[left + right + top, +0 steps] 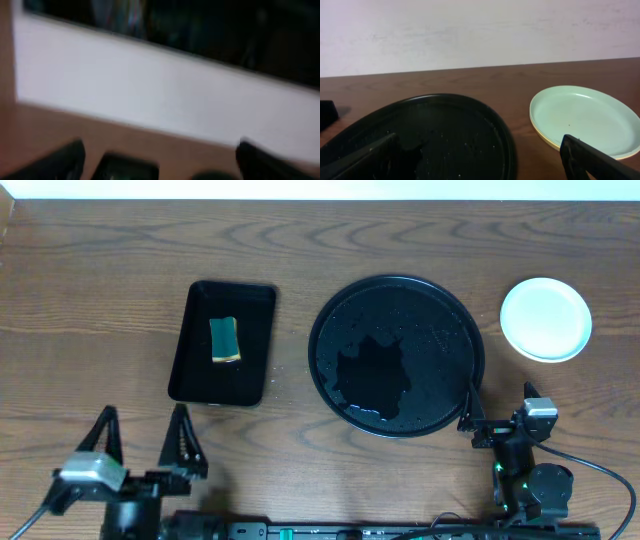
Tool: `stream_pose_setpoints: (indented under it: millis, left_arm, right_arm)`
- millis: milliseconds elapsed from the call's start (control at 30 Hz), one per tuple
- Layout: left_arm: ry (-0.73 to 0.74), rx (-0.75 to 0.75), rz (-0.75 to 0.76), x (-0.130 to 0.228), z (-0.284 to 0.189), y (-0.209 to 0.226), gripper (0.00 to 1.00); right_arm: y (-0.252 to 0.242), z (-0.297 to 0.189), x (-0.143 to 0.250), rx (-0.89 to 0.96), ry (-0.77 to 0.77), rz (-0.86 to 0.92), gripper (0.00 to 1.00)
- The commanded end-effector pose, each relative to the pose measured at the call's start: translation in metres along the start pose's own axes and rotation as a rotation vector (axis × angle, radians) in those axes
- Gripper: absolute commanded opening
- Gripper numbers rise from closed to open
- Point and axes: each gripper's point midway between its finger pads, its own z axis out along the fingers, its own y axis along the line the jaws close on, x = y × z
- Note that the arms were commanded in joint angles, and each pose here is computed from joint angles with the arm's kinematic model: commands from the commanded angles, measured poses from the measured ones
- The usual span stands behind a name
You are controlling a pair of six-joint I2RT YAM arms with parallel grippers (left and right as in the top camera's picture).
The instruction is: Clean dirty plates on tray and stack at the side
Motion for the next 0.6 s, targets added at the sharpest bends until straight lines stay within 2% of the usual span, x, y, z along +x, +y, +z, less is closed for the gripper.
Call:
stream_pose_setpoints:
  millis: [0, 100, 200, 567]
  left_arm:
    - [-0.125, 0.077, -0.003, 0.004, 0.014, -0.007, 0.96]
    - [-0.242, 0.154, -0.005, 0.009, 0.027, -0.014, 0.96]
    - [-0.275, 0.175, -0.014, 0.025, 0.035, -0.012, 0.96]
    - [-0.144, 0.125, -0.017, 0.101, 0.059, 0.011, 0.96]
  right_arm:
    - [0.002, 0.0, 0.0, -0.007, 0.0, 0.014, 0.99]
    - [0.002, 0.0, 0.0, -0.007, 0.0, 0.014, 0.99]
    - [0.002, 0.0, 0.0, -0.007, 0.0, 0.014, 0.99]
    - [0.002, 0.0, 0.0, -0.007, 0.0, 0.014, 0.99]
